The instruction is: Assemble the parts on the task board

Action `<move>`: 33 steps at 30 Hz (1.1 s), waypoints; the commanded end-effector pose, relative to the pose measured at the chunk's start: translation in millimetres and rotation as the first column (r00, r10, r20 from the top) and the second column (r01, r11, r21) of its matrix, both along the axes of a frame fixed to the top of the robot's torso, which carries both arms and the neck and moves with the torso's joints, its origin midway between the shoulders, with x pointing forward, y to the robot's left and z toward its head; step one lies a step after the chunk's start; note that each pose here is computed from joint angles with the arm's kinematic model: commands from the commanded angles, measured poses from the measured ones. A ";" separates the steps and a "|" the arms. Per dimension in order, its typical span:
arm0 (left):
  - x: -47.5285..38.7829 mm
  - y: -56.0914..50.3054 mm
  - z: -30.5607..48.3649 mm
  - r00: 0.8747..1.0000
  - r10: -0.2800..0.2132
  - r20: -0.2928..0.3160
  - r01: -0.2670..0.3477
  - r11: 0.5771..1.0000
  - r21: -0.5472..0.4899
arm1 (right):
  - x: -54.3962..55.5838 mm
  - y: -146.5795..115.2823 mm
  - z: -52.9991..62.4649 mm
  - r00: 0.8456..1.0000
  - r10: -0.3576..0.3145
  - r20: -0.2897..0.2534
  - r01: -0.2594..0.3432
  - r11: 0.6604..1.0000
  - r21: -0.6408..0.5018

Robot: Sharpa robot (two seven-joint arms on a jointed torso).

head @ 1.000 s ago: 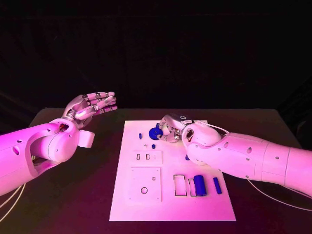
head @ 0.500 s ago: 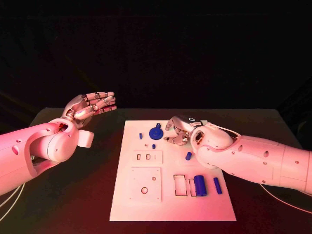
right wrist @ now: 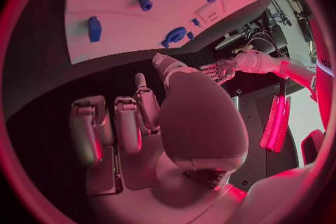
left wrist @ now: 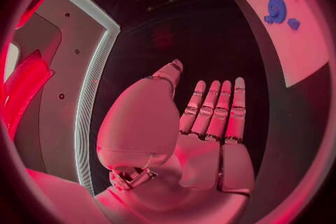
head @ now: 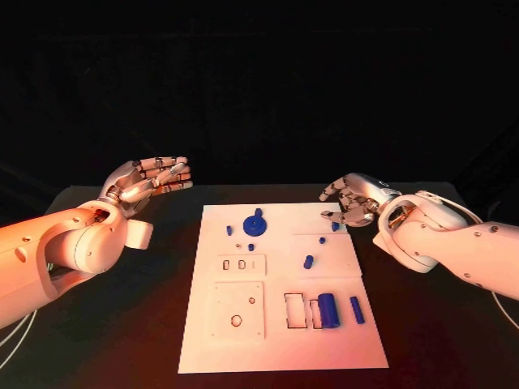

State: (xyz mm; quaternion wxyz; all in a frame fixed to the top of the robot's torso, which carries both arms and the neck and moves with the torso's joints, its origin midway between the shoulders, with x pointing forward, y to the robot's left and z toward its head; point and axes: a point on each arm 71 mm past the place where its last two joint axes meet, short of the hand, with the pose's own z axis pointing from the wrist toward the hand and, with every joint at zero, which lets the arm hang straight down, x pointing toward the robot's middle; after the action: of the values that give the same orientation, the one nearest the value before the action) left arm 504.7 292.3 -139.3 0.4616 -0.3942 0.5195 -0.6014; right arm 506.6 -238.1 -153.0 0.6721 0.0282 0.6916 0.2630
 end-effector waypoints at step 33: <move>1.3 -5.8 0.0 1.000 -0.031 0.005 0.031 0.999 -0.015 | 13.5 -49.8 -38.1 0.991 0.018 -0.130 -0.020 1.000 -0.013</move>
State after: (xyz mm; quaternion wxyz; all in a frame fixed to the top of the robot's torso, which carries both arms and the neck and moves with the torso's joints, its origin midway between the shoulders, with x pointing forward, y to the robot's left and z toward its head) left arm 506.3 288.3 -140.6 0.4557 -0.3921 0.5217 -0.6053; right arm 520.5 -289.9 -189.7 0.6297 0.0430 0.7312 0.2587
